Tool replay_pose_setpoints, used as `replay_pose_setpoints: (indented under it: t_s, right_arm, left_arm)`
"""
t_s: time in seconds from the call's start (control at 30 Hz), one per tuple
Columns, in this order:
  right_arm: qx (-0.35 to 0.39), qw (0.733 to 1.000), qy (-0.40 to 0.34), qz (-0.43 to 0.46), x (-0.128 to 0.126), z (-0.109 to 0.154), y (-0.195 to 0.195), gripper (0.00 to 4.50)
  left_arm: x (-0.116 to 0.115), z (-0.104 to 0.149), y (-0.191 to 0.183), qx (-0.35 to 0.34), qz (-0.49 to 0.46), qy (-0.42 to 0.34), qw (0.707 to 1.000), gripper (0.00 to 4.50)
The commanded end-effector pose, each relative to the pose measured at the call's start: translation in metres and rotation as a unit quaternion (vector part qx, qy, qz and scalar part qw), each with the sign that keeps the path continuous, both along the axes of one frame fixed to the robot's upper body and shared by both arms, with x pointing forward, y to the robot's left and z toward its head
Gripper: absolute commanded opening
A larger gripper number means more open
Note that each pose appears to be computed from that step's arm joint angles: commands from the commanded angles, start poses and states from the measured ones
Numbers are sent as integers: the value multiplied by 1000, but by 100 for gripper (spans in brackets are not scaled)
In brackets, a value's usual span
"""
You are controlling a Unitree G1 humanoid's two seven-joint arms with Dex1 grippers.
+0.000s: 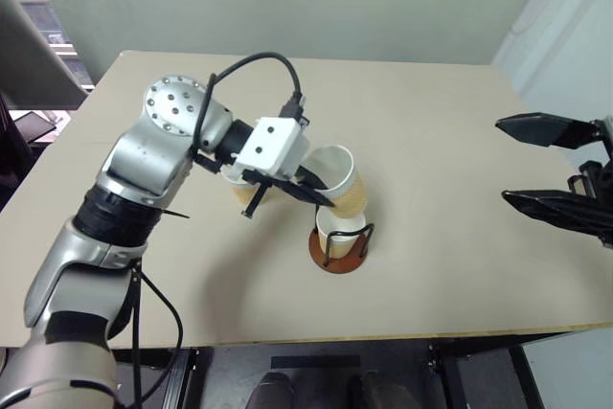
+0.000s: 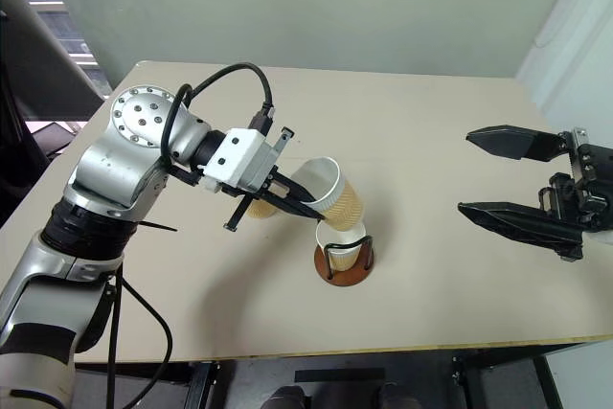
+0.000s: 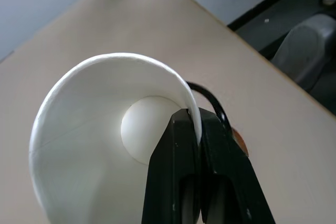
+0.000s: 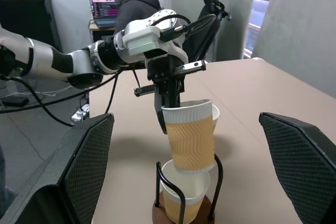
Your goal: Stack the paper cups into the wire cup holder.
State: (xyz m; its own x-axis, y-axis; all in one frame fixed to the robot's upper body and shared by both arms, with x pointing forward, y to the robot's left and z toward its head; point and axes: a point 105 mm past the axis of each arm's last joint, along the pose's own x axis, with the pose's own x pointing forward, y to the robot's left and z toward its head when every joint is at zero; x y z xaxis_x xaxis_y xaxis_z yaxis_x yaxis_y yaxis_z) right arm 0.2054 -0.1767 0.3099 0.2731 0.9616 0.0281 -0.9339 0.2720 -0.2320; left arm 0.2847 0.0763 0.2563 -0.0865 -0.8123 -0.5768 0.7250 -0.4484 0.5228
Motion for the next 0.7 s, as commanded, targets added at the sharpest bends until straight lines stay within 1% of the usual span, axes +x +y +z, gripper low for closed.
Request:
replay_pose_setpoints:
  t_s: [0.03, 0.23, 0.5, 0.6, 0.63, 0.7]
  right_arm:
    - [-7, 1000, -26, -6, -7, 9, 0, 450]
    - [-9, 1000, -26, -10, -5, 7, 0, 450]
    - [-13, 999, -27, -12, -5, 5, 1, 450]
    - [-13, 999, -28, -12, -5, 5, 1, 450]
    - [-14, 999, -27, -13, -5, 5, 1, 450]
    - [-15, 999, -27, -15, -5, 4, 1, 450]
  left_arm:
    - [-6, 3, 1, 27, -31, -24, 999, 5]
    - [-9, -5, 4, 59, -44, -35, 997, 5]
    - [-8, -10, 0, 72, -53, -39, 995, 5]
    - [-7, -11, -1, 74, -52, -40, 995, 67]
    - [-6, -11, -1, 74, -52, -40, 995, 98]
    - [-6, -10, -2, 74, -51, -41, 995, 174]
